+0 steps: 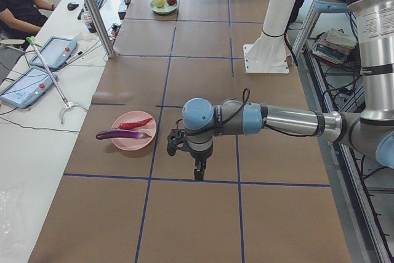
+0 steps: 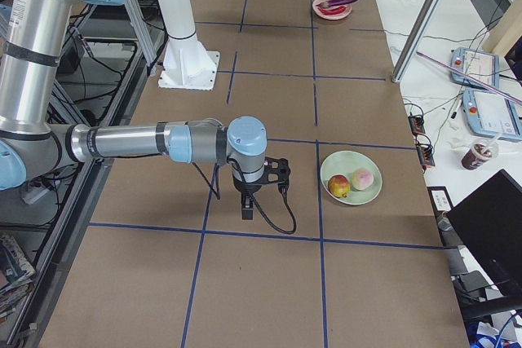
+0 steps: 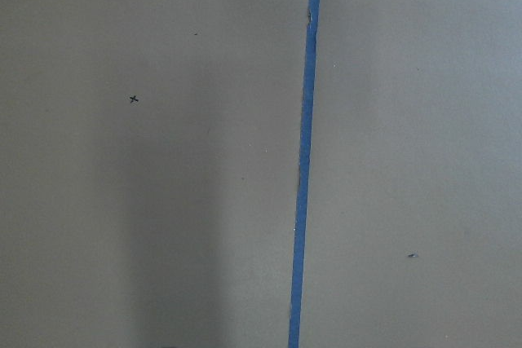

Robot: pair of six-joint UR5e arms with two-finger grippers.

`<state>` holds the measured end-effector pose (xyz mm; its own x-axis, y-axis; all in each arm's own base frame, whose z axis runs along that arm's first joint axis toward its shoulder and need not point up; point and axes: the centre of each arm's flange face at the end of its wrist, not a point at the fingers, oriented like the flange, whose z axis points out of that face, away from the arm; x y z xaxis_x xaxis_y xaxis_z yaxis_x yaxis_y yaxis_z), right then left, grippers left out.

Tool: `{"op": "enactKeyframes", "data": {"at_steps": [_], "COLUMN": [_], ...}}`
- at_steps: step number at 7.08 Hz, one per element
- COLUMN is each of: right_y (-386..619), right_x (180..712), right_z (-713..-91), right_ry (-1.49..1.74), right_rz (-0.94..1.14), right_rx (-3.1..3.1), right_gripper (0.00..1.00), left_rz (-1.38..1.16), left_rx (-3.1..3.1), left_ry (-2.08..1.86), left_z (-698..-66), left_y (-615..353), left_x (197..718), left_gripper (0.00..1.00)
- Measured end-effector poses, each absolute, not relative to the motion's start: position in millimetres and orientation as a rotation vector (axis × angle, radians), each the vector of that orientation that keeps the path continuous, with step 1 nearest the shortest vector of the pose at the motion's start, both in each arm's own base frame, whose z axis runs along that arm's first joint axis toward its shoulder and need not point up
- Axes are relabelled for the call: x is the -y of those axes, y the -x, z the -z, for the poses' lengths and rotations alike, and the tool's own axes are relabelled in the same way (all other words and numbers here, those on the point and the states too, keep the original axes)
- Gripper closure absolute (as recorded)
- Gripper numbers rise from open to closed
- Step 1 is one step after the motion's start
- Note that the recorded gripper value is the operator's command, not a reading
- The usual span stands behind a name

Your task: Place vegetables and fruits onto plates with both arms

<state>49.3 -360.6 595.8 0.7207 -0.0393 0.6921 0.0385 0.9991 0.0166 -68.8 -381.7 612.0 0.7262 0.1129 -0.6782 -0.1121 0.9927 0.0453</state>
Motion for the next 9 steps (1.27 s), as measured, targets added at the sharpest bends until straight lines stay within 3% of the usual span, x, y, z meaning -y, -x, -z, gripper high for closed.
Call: {"op": "enactKeyframes", "data": {"at_steps": [9], "right_y": [-48.0], "right_x": [360.7], "right_z": [-596.6], "right_ry": [-0.002], "right_rz": [0.043], "right_rx": [0.781], "right_gripper": [0.00], "left_rz": [-0.140], "left_rx": [-0.740], "left_ry": [0.002], "left_z": [-616.6], "left_y": [69.3], "left_x": [380.9], "left_gripper": [0.00]}}
